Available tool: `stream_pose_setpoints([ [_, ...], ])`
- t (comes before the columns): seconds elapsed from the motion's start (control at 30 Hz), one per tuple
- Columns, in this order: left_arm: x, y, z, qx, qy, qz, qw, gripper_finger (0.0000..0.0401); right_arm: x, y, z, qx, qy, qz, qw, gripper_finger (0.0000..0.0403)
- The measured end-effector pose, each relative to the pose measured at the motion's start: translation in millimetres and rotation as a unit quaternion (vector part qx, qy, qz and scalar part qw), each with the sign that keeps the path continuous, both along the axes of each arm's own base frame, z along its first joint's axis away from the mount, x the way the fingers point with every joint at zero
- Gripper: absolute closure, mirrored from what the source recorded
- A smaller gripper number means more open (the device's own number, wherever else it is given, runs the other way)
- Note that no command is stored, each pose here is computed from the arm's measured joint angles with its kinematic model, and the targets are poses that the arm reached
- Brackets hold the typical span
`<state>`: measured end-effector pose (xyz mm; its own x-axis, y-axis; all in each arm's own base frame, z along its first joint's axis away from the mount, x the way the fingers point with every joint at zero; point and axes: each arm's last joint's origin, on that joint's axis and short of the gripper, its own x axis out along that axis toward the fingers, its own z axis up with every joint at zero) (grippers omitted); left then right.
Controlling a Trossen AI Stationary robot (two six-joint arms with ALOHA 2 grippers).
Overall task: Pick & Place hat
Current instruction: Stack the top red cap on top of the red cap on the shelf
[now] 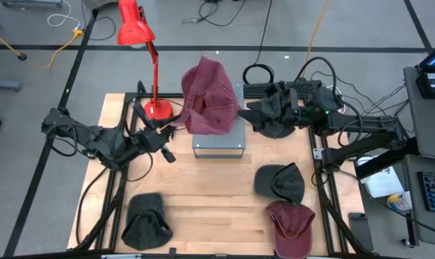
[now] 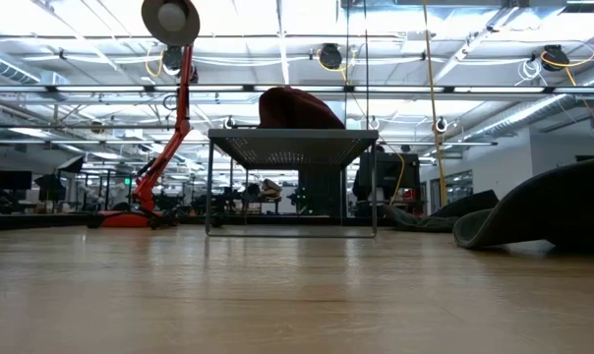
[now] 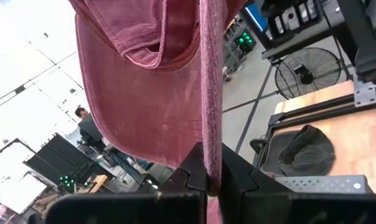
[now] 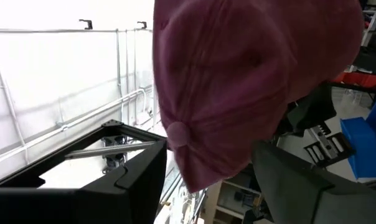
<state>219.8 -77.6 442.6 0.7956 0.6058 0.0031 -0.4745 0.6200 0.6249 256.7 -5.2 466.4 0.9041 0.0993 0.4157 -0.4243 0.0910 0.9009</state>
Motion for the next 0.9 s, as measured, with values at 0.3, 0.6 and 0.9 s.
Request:
stream_pose_setpoints([
  [0.3,19,-6,-14,0.011,0.028,0.006,1.0,0.0392,2,3,-2,-0.016,0.003,-0.005,1.0,0.0177],
  [0.6,21,-3,-15,-0.004,0.018,0.027,0.999,0.0393,2,3,-2,-0.022,0.005,-0.004,1.0,0.0177],
  [0.9,21,-3,-17,-0.001,0.025,0.027,0.999,0.0393,3,3,-3,-0.019,0.008,-0.005,1.0,0.0206],
])
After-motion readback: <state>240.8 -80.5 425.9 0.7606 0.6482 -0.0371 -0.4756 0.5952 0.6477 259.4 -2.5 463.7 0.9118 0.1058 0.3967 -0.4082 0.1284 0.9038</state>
